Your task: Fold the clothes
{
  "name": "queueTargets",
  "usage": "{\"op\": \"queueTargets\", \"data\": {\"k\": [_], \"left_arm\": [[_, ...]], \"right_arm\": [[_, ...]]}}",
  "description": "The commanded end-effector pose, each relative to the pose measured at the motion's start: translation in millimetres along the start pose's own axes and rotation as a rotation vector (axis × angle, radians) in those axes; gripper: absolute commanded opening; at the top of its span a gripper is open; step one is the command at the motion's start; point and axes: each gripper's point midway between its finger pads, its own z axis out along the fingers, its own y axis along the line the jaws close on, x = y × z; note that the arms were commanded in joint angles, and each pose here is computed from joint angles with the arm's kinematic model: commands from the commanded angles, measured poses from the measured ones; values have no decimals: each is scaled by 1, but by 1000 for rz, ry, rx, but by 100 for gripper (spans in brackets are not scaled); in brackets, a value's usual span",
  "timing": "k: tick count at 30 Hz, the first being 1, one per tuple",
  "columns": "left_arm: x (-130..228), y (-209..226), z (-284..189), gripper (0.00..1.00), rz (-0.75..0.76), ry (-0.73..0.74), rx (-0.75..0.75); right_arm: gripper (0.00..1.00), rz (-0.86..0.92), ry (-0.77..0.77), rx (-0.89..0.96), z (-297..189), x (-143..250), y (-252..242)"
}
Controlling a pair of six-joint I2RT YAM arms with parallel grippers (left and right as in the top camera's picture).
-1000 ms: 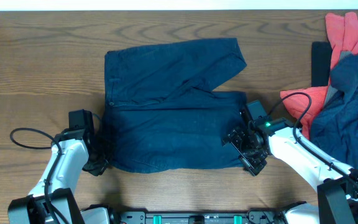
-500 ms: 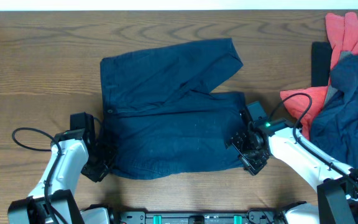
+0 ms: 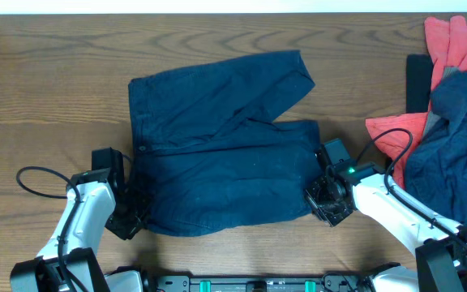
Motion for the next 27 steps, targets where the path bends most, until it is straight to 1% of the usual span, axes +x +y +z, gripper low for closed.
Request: {"op": "queueTargets", "data": {"k": [1,5,8,11,13,19,22,27], "left_arm": [[-1,0,-5,6,4,-2,1],[2,-1,-12,6,42,15,-4],[5,-9,-28,6,117,35,29],[6,-11,-50,6,179,26,36],[8,-11,-67,6,229,16,43],[22,-4,-109,6,292,-57,97],[32,1,-130,6,316,-113,148],[50,2,-161,6,352,-196,263]], "right_arm": [[1,2,-87,55,9,-14,-15],[1,-52,-112,57,6,-21,-14],[1,-187,-144,29,-5,-34,-4],[1,-271,-178,-18,-24,-47,8],[1,-312,-213,-66,-45,-56,17],[1,-379,-377,-148,-117,-76,26],[1,-472,-453,-194,-157,-73,33],[1,-581,-518,-239,-206,-67,45]]}}
